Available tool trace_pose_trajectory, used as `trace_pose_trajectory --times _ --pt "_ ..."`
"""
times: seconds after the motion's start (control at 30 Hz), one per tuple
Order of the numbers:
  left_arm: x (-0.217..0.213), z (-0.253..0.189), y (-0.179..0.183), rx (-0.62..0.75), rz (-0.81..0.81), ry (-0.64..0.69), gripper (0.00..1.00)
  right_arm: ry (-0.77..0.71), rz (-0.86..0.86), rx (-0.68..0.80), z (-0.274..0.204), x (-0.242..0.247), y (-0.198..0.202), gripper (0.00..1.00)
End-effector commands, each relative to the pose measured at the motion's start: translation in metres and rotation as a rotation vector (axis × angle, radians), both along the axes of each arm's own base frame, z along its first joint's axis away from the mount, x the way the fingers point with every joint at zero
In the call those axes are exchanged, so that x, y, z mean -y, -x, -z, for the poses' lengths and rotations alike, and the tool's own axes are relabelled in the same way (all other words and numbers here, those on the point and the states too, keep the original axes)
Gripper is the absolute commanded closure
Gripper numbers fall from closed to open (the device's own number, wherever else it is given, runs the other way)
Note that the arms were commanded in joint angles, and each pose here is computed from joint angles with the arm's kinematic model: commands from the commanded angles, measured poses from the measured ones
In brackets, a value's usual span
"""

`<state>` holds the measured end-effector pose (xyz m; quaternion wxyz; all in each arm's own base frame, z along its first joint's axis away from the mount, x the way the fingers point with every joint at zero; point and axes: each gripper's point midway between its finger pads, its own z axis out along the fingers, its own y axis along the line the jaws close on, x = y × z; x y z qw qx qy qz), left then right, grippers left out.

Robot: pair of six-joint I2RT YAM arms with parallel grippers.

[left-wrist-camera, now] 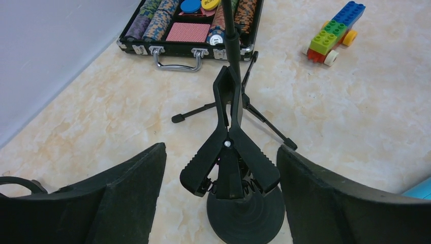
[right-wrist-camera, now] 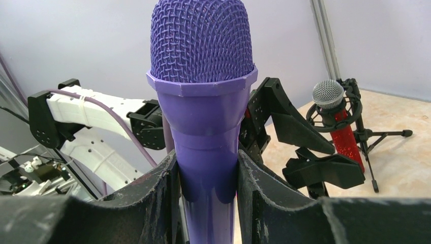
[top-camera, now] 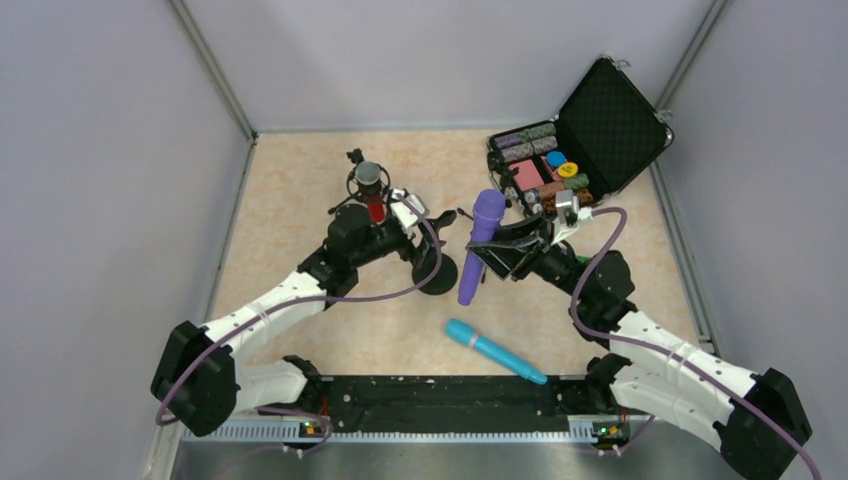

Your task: Attach the microphones to the stand

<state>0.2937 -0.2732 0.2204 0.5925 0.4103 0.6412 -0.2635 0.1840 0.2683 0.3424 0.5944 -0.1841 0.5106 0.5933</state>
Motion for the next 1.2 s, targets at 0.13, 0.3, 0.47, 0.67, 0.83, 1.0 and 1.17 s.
trace_pose_trajectory --times 0.13,0.3,0.47,0.67,0.83,1.0,1.17 --pt "0.001 -0.027 -0.003 0.095 0.018 0.007 1.0 0.061 0.161 0.029 -0.004 0.008 -0.03 1.0" --pt "-0.009 -0.03 0.005 0.113 0.001 -0.002 1.0 0.179 0.303 0.111 -0.004 0.013 -0.057 1.0" --pt "-0.019 -0.041 0.017 0.136 0.0 -0.003 1.0 0.173 0.345 0.162 -0.016 0.012 -0.068 1.0" --pt "-0.024 -0.052 0.039 0.114 0.037 0.033 1.0 0.201 0.37 0.243 -0.02 0.009 -0.074 1.0" --pt "-0.026 -0.05 0.053 0.092 0.065 0.059 1.0 0.166 0.334 0.26 -0.023 0.003 -0.071 1.0" --pt "-0.025 -0.044 0.063 0.056 0.094 0.066 1.0 0.101 0.274 0.292 -0.026 -0.006 -0.064 1.0" --pt "-0.027 -0.038 0.069 0.021 0.105 0.045 1.0 0.081 0.25 0.303 -0.028 -0.011 -0.064 1.0"
